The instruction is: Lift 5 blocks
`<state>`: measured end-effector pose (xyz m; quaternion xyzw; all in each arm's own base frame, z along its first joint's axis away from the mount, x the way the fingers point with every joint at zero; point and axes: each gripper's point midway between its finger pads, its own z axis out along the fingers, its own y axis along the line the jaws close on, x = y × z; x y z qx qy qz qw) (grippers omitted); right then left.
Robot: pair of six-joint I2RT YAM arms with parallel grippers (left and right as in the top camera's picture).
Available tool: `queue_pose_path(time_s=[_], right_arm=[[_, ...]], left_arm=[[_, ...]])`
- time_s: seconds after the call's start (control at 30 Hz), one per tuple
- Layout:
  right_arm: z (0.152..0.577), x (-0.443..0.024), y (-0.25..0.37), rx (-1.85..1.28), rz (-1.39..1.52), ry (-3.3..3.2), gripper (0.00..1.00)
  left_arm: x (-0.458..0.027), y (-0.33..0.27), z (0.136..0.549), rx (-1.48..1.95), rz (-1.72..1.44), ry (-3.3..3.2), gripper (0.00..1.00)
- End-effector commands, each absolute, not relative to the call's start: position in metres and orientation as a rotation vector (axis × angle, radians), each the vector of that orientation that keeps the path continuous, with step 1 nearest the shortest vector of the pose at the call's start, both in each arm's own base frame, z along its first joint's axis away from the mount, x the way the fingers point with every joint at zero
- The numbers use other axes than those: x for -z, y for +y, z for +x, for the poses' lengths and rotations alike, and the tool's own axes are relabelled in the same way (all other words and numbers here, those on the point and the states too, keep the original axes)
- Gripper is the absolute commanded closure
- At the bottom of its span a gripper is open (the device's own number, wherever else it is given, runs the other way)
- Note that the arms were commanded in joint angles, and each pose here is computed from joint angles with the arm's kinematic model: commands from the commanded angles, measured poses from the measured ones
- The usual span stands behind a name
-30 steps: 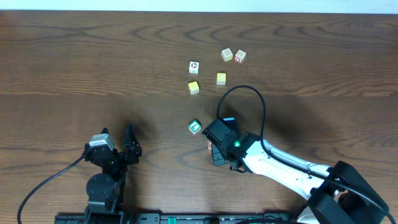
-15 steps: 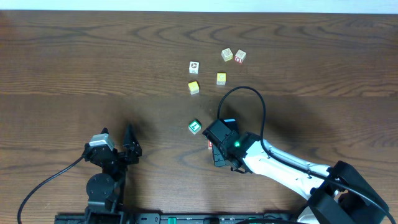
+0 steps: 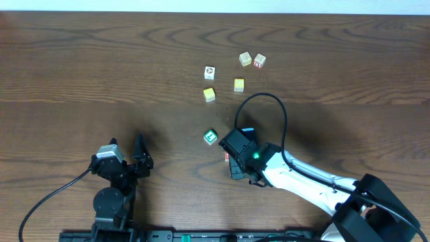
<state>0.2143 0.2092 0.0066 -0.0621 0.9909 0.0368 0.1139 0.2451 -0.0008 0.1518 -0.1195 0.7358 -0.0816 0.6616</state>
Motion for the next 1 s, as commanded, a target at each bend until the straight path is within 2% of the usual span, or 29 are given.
queue_pose_path(time_s=[0.0,0.7,0.97], right_arm=[[0.215,-0.004,0.207,-0.08,-0.17,2.898,0.99],[0.22,-0.006,0.205,-0.058,-0.162,2.869,0.99],[0.198,-0.002,0.214,-0.149,-0.202,2.969,0.99]], left_arm=[[-0.133,0.002,0.244,0.158,-0.283,1.722,0.28],[-0.133,0.002,0.244,0.158,-0.283,1.722,0.28],[-0.133,0.002,0.244,0.158,-0.283,1.722,0.28]])
